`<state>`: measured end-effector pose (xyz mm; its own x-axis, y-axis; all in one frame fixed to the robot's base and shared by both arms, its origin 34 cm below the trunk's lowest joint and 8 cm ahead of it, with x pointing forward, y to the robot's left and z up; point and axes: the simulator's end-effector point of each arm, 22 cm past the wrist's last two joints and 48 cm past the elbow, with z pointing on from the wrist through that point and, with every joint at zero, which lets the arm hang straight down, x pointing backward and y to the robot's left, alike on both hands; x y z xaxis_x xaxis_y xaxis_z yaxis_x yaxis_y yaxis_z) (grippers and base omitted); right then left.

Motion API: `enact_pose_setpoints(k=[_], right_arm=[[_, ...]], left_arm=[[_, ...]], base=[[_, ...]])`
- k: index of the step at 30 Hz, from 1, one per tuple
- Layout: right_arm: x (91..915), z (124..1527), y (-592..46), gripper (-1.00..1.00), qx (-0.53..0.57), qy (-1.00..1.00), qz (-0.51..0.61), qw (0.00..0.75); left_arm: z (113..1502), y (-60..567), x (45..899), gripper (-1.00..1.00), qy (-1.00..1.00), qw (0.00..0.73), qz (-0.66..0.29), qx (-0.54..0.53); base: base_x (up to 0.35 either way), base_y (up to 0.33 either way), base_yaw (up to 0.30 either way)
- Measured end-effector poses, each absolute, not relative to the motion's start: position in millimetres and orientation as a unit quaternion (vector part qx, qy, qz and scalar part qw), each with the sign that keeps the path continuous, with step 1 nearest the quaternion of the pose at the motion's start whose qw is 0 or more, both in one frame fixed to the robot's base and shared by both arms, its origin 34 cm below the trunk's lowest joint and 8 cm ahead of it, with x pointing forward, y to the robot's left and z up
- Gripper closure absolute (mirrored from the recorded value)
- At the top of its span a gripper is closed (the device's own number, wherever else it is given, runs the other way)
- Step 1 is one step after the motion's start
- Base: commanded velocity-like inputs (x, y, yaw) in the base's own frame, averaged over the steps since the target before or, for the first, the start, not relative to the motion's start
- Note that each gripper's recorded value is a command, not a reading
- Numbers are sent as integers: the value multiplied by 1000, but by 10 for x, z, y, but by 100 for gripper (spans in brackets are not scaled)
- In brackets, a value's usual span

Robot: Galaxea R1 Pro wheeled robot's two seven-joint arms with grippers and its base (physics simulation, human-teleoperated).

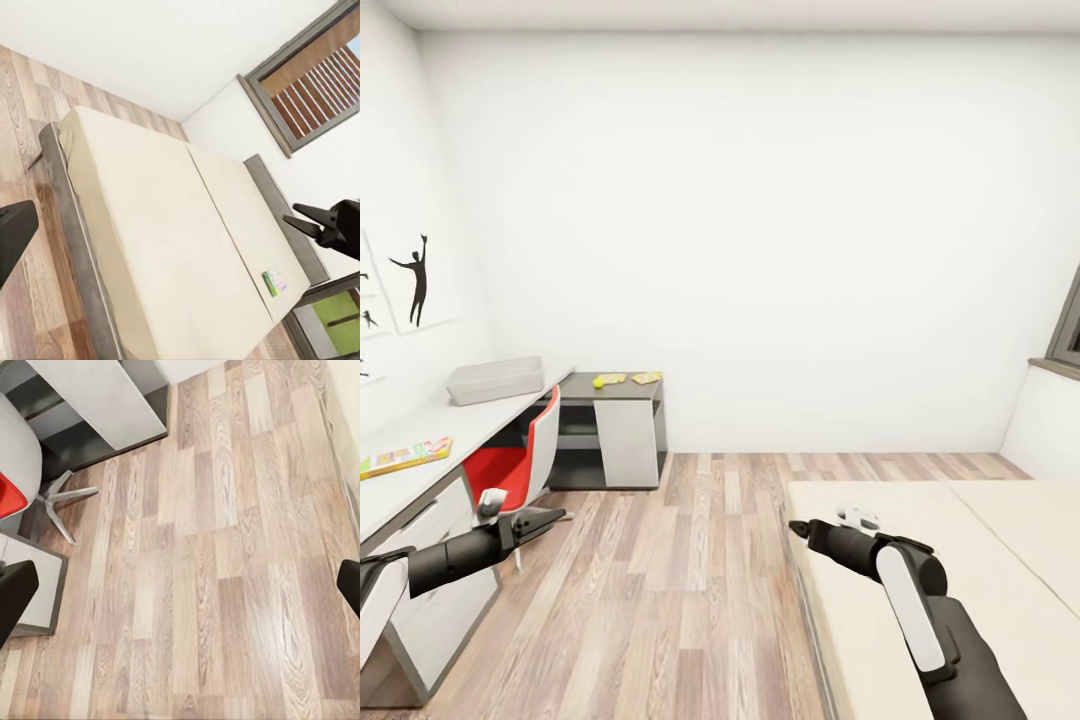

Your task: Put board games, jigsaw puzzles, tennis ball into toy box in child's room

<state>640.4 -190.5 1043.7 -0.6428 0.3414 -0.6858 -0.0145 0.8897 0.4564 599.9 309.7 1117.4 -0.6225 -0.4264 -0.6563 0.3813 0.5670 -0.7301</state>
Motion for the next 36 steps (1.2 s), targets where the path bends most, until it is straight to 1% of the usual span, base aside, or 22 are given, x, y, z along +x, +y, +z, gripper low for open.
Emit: enact_pose_setpoints(k=[18,26,36], right_arm=[[6399,10435,-1854,-100,87,881,217,412],[6398,10436,-1843,-100,87,881,218,412],[6399,10437,-1851,-100,87,881,218,412]], left_arm=[[11176,3088,6000,-100,771,434,-466,-14],[11176,3089,6000,-100,771,434,-466,-14],[11177,3089,6000,-100,771,434,-466,-14]], base=[[0,-7,10],[0,-183,0],[0,-121,0]])
